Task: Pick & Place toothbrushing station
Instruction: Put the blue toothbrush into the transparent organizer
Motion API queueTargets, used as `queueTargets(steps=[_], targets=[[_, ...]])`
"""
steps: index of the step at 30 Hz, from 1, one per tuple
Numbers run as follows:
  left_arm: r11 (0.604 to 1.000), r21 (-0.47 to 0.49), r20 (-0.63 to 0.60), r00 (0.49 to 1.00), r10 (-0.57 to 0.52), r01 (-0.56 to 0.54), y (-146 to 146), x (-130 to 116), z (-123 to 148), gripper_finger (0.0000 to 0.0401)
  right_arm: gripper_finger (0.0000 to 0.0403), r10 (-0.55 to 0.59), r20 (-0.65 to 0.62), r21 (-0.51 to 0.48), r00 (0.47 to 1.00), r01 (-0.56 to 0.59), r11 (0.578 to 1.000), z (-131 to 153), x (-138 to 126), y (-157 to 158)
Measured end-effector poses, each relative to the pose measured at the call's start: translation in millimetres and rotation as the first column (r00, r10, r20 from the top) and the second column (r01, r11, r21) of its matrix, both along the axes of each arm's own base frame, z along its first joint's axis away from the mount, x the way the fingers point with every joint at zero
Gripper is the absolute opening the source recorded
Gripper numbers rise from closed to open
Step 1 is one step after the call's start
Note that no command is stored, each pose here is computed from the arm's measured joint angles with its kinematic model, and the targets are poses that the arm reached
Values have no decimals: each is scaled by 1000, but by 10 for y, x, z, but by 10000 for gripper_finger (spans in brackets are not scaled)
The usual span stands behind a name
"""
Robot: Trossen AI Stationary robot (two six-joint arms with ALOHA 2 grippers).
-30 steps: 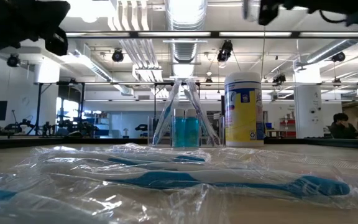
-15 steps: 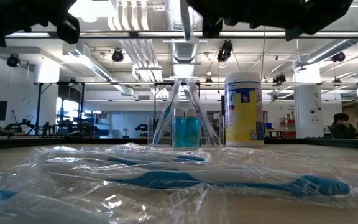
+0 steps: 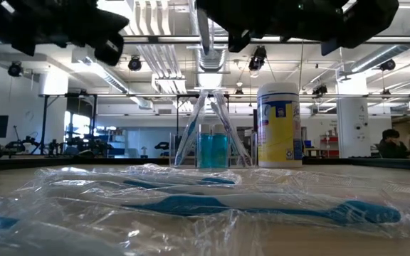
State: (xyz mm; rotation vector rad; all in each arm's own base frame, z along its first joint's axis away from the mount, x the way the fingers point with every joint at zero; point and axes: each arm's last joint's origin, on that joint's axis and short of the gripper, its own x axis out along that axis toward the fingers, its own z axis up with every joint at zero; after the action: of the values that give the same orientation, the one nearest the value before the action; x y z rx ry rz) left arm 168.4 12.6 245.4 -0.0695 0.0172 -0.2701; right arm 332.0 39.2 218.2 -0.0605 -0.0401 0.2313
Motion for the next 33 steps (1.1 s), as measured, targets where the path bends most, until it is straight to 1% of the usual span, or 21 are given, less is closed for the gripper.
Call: queueTargets(steps=[1, 3, 6, 8, 11, 15, 18, 22, 24, 29, 33], targets=[[1000, 5, -11, 1000, -10, 10, -11, 42, -1, 26, 24, -3, -1, 0, 1000, 3, 1000, -1, 0, -2], [1000, 20, 14, 1000, -21, 20, -30, 124, 76, 26, 24, -22, -4, -3, 1000, 22, 1000, -9, 2, -18], [998, 43, -9, 999, 39, -38, -41, 251, 103, 30, 24, -64, -4, -9, 998, 64, 998, -12, 4, -33], [995, 67, -26, 997, 74, -72, -51, 323, 103, 41, 24, -100, -2, -16, 995, 100, 995, -12, 5, -43], [991, 100, -14, 996, 92, -90, -65, 415, 156, 70, 24, -139, -1, -19, 990, 139, 990, -12, 7, -56], [990, 103, -23, 995, 99, -96, -66, 503, 185, 122, 24, -178, -1, -24, 984, 178, 984, -15, 8, -66], [988, 130, 31, 996, 85, -88, -93, 545, 249, 158, 24, -190, -2, -24, 982, 190, 982, -16, 8, -70], [984, 143, 33, 994, 100, -103, -108, 622, 244, 190, 24, -216, -2, -24, 976, 216, 976, -16, 8, -76], [984, 143, 35, 994, 100, -104, -107, 669, 263, 197, 24, -239, -2, -24, 971, 239, 971, -16, 8, -84], [984, 144, 13, 995, 101, -102, -104, 802, 256, 199, 25, -246, 0, -34, 969, 246, 969, -17, 8, -87], [982, 142, 37, 992, 124, -129, -94, 892, 311, 200, 25, -261, 0, -34, 965, 260, 965, -17, 8, -91]])
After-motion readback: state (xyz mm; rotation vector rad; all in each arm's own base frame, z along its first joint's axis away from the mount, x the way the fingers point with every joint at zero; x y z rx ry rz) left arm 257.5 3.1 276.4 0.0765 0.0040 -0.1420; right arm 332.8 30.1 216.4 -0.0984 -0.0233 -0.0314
